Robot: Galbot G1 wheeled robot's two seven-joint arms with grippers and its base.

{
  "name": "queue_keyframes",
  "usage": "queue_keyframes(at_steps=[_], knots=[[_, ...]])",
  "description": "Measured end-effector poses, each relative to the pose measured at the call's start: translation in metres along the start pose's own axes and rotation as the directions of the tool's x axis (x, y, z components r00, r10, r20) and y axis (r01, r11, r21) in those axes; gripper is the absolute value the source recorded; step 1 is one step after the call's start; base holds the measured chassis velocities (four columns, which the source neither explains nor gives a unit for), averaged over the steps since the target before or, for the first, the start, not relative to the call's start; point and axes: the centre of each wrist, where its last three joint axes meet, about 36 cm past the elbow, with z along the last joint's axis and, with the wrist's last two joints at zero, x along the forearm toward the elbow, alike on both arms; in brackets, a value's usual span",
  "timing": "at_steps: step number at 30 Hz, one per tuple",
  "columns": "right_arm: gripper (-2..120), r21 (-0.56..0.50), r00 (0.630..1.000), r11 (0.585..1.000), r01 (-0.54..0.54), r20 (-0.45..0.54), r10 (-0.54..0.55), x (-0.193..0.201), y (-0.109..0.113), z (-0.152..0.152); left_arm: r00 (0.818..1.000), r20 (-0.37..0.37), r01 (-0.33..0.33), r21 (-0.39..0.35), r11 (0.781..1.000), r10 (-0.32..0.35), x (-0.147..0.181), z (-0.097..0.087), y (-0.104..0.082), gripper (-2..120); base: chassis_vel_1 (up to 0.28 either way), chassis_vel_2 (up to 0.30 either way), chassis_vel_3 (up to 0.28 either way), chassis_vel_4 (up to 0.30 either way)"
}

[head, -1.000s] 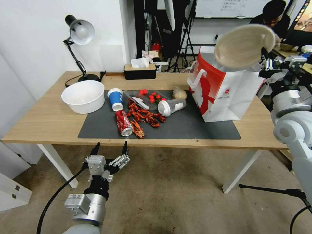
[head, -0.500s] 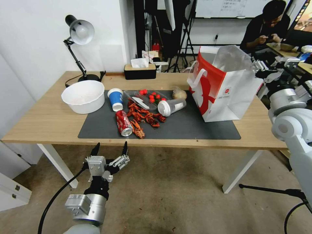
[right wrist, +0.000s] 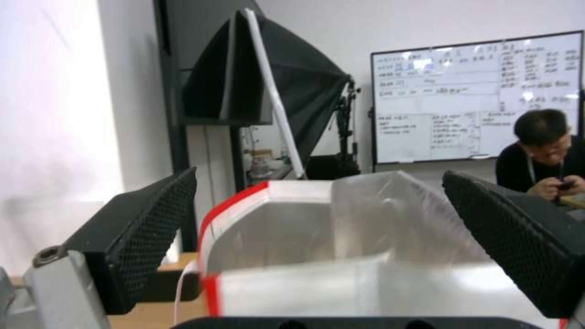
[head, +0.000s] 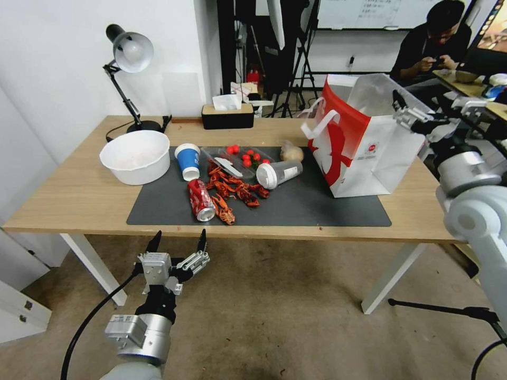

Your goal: Pick up the trash from the table and place it into the takeout bag.

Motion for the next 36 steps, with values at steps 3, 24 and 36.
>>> queue_keyframes(at_steps=[3, 24, 36], knots=[[100, -0.017, 0.999, 0.999, 0.034, -0.013, -0.035, 0.020, 0.011, 0.007, 1.000, 0.006, -0.001, 0.000, 1.000, 0.001, 0.000, 0.002, 0.001, 100, 0.000, 0.000, 0.000, 0.000], [100, -0.026, 0.990, 0.998, 0.065, -0.124, -0.068, 0.180, 0.056, 0.105, 1.000, 0.021, 0.001, -0.058, 0.998, 0.000, 0.000, 0.010, 0.012, 100, 0.000, 0.000, 0.000, 0.000], [100, -0.040, 0.975, 0.998, 0.039, -0.215, -0.047, 0.245, 0.065, 0.145, 1.000, -0.003, 0.020, -0.090, 0.996, -0.020, -0.004, 0.026, 0.021, 100, 0.000, 0.000, 0.000, 0.000]])
